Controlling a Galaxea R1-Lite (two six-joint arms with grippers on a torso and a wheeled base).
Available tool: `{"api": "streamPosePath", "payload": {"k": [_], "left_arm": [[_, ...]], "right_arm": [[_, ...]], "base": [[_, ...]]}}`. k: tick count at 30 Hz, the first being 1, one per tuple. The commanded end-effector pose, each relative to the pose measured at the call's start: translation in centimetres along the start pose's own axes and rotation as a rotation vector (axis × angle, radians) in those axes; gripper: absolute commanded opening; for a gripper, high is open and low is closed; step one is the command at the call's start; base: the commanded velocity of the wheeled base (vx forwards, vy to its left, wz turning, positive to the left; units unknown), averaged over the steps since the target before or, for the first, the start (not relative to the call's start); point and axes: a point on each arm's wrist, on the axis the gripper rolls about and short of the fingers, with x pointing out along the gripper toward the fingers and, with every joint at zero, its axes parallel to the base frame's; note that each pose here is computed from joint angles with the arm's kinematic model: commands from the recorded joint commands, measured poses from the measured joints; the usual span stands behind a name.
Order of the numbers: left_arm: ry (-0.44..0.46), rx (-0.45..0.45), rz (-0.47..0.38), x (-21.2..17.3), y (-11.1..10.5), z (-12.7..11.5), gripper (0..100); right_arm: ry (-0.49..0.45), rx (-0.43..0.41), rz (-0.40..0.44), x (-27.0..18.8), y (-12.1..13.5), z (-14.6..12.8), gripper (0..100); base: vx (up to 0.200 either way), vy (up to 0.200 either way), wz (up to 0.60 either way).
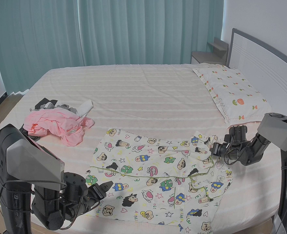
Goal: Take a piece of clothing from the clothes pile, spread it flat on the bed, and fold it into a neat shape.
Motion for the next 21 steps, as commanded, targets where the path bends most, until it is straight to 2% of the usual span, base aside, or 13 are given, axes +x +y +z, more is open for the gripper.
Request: {"api": "streamPosePath", "payload": {"k": [1,11,12,16,21], "left_arm": [[-0.009,-0.002,-0.011,0.0,-0.1,0.1,100],[-0.01,-0.002,-0.012,0.0,-0.1,0.1,100],[-0.01,-0.002,-0.012,0.0,-0.1,0.1,100],[-0.01,-0.002,-0.012,0.0,-0.1,0.1,100],[-0.01,-0.002,-0.012,0.0,-0.1,0.1,100]], "right_arm": [[0.038,-0.023,-0.024,-1.3,0.0,0.3,0],[0.044,-0.023,-0.032,-1.0,-0.1,0.5,0],[0.042,-0.023,-0.033,-1.1,0.0,0.5,100],[0.021,-0.023,-0.03,-2.4,0.3,1.4,100],[-0.008,0.001,-0.044,-5.8,0.5,4.2,100]], "base": [[0.0,0.0,0.0],[0.0,0.0,0.0],[0.0,0.0,0.0],[0.0,0.0,0.0],[0.0,0.0,0.0]]}}
